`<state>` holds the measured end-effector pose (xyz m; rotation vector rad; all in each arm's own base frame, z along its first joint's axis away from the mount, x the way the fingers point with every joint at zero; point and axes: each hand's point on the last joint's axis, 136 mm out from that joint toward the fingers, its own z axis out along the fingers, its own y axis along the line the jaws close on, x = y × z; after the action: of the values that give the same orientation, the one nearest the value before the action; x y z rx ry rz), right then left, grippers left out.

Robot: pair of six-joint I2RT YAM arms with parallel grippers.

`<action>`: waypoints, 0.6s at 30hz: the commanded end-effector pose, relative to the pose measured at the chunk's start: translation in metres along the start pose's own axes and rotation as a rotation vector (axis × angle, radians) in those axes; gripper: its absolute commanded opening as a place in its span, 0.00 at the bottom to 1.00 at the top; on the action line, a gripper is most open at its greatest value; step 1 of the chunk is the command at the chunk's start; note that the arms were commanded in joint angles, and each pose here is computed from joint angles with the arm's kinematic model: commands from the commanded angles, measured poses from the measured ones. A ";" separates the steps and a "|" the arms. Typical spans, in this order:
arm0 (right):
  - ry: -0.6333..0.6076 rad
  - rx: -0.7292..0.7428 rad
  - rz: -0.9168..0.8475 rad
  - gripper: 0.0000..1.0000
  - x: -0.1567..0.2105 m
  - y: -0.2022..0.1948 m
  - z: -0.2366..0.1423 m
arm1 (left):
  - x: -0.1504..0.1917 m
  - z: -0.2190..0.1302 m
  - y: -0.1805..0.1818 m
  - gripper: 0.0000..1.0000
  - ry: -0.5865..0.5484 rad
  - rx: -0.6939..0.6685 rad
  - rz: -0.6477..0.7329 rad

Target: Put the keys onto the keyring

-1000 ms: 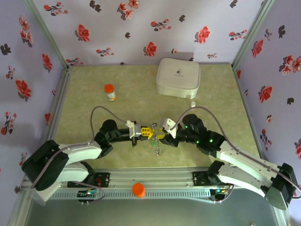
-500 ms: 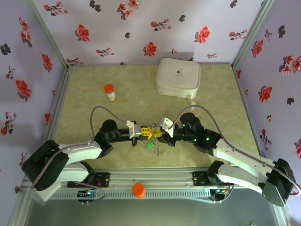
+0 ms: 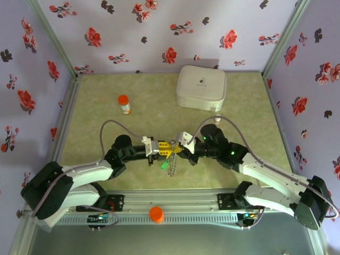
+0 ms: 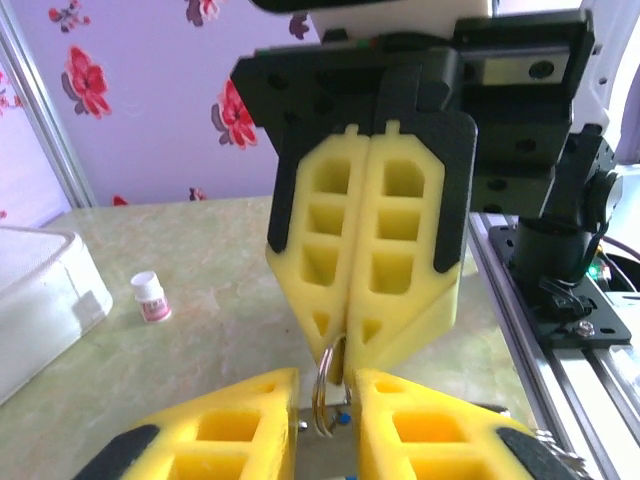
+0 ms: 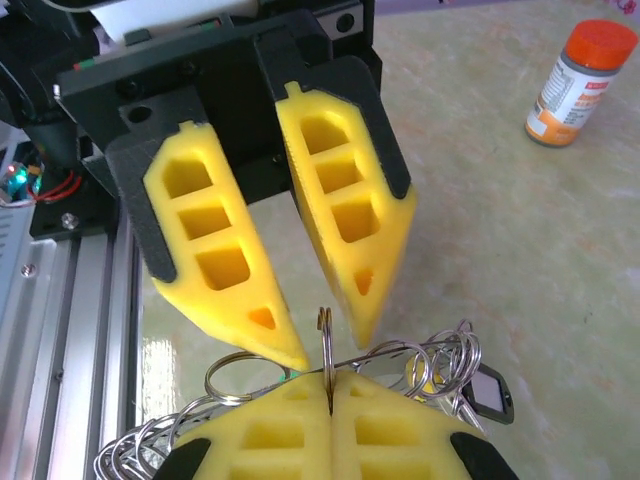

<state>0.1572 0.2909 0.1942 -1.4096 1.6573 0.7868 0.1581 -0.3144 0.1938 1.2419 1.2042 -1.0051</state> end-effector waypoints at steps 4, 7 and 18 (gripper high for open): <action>0.122 -0.024 -0.100 0.00 0.000 0.000 -0.005 | 0.016 0.001 0.002 0.23 0.154 0.005 0.033; 0.171 -0.048 -0.123 0.00 0.002 0.003 -0.002 | 0.016 0.002 0.002 0.23 0.157 0.010 0.037; 0.266 -0.089 -0.202 0.00 0.002 0.009 0.012 | 0.005 0.006 0.001 0.16 0.131 0.027 0.045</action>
<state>0.1537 0.2967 0.1763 -1.7413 1.7120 0.5877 0.1593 -0.3146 0.1705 1.3674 1.3285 -0.9329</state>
